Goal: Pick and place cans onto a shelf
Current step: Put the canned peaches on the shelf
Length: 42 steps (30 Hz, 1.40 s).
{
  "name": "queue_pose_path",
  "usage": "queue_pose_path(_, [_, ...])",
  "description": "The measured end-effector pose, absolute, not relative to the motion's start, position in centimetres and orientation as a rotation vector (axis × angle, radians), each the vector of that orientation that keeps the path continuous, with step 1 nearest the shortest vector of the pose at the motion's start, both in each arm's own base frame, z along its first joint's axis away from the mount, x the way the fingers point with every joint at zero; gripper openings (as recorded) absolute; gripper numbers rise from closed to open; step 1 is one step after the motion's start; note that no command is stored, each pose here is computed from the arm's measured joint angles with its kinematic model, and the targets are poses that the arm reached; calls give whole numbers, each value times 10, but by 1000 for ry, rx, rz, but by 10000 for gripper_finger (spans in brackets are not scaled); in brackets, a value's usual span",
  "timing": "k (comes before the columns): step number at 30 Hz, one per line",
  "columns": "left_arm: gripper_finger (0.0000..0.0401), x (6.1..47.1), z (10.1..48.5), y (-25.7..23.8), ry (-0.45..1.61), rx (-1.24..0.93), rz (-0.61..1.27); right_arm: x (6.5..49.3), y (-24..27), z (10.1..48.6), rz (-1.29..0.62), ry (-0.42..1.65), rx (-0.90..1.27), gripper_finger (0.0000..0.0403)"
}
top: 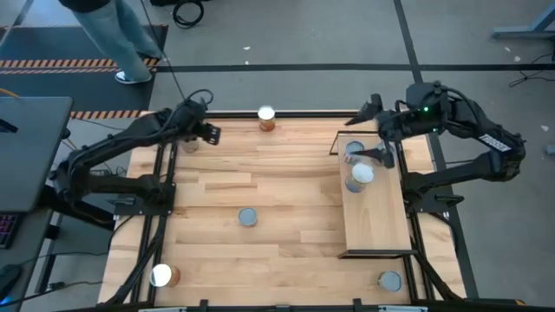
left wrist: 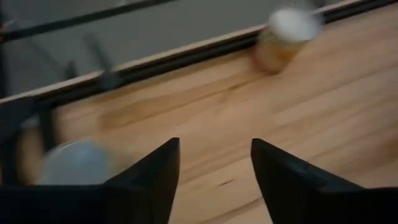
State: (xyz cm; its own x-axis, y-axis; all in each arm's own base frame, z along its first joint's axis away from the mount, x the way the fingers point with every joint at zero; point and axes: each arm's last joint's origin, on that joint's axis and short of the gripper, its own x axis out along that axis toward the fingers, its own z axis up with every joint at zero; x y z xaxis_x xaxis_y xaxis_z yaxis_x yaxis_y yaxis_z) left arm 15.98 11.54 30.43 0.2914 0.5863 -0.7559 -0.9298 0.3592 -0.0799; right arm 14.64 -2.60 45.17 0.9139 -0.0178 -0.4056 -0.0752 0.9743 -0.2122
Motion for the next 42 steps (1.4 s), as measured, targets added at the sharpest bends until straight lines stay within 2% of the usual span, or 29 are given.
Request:
queue_pose_path(5, [288, 139, 295, 120, 813, -696, 1230, 159, -32, 453, -88, 403, -198, 374])
queue_pose_path(8, [334, 126, 292, 122, 826, -797, 1387, 167, -35, 454, -128, 380, -180, 374])
queue_pose_path(10, [350, 119, 290, 121, 831, -821, 1492, 173, -36, 455, -147, 360, -186, 374])
queue_pose_path(13, [354, 115, 281, 123, 773, -890, 1579, 180, -38, 456, -154, 337, -193, 374])
queue_pose_path(22, [354, 115, 248, 142, 621, -950, 1593, 191, -40, 453, -156, 352, -198, 374])
queue_pose_path(29, [354, 110, 239, 156, 631, -905, 1678, 191, -40, 453, -150, 353, -197, 374])
queue_pose_path(42, [352, 122, 228, 173, 616, -882, 1657, 190, -40, 451, -146, 375, -194, 374])
